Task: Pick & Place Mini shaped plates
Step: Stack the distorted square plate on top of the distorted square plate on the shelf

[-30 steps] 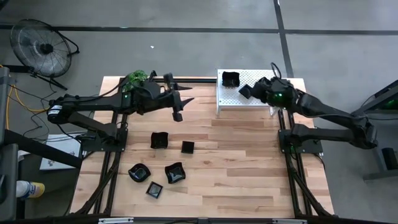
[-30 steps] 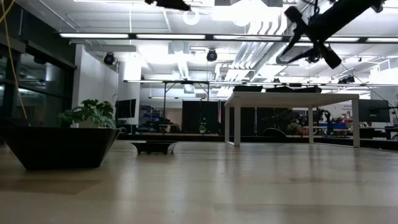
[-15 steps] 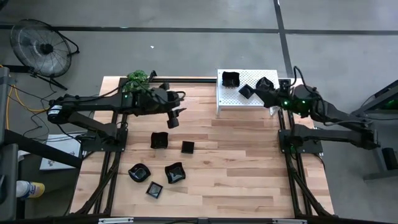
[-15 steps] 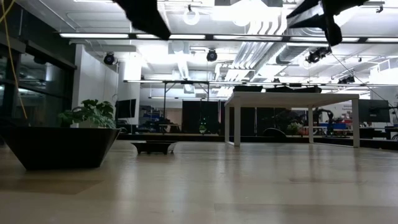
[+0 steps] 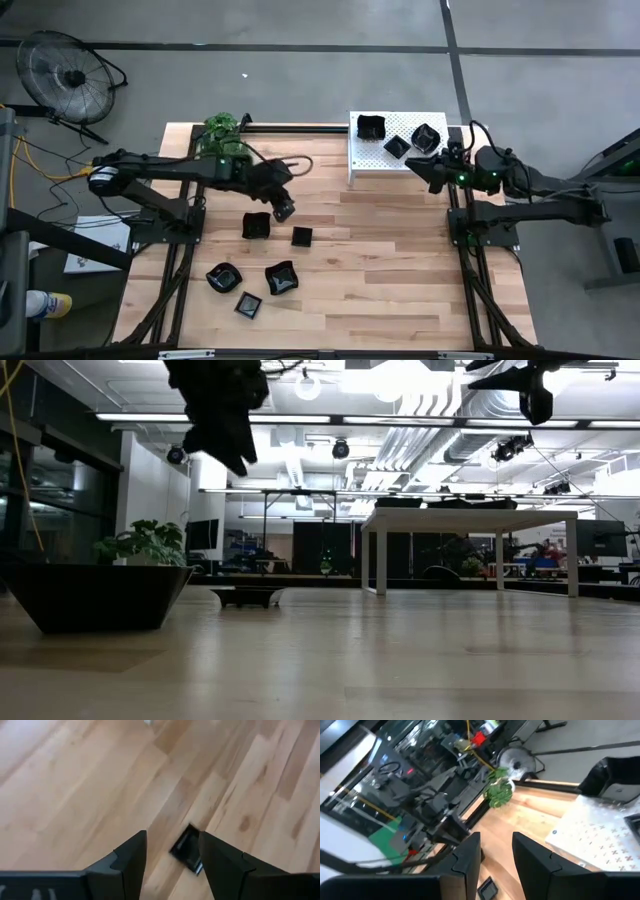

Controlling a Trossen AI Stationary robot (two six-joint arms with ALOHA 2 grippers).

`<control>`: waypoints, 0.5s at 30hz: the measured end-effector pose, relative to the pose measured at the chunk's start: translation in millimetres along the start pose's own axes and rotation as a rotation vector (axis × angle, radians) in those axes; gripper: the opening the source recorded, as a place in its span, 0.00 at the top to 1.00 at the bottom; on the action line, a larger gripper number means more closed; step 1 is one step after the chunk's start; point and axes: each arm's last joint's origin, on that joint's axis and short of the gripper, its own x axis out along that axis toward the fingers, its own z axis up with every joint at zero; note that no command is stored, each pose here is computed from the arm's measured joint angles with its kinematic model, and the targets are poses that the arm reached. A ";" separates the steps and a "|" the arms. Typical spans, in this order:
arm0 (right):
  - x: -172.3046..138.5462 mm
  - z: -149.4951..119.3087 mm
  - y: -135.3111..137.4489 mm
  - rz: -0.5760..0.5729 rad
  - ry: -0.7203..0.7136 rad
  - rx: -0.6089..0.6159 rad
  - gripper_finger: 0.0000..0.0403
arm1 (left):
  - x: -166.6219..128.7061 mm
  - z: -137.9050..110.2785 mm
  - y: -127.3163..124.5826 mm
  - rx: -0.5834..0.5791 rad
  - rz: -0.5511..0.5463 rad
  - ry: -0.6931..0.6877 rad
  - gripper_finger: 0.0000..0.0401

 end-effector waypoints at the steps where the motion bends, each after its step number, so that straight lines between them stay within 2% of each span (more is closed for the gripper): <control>1: -0.3 -1.3 0.6 0.004 0.011 -0.005 0.73 | 5.0 -1.4 -2.8 0.013 0.001 0.017 0.56; 7: -2.0 -8.2 4.3 0.039 0.073 -0.038 0.73 | 16.6 -19.2 -5.2 -0.044 0.110 0.167 0.56; 15: -5.1 -16.9 10.4 0.095 0.148 -0.058 0.73 | 3.5 -47.7 1.7 -0.122 0.343 0.356 0.56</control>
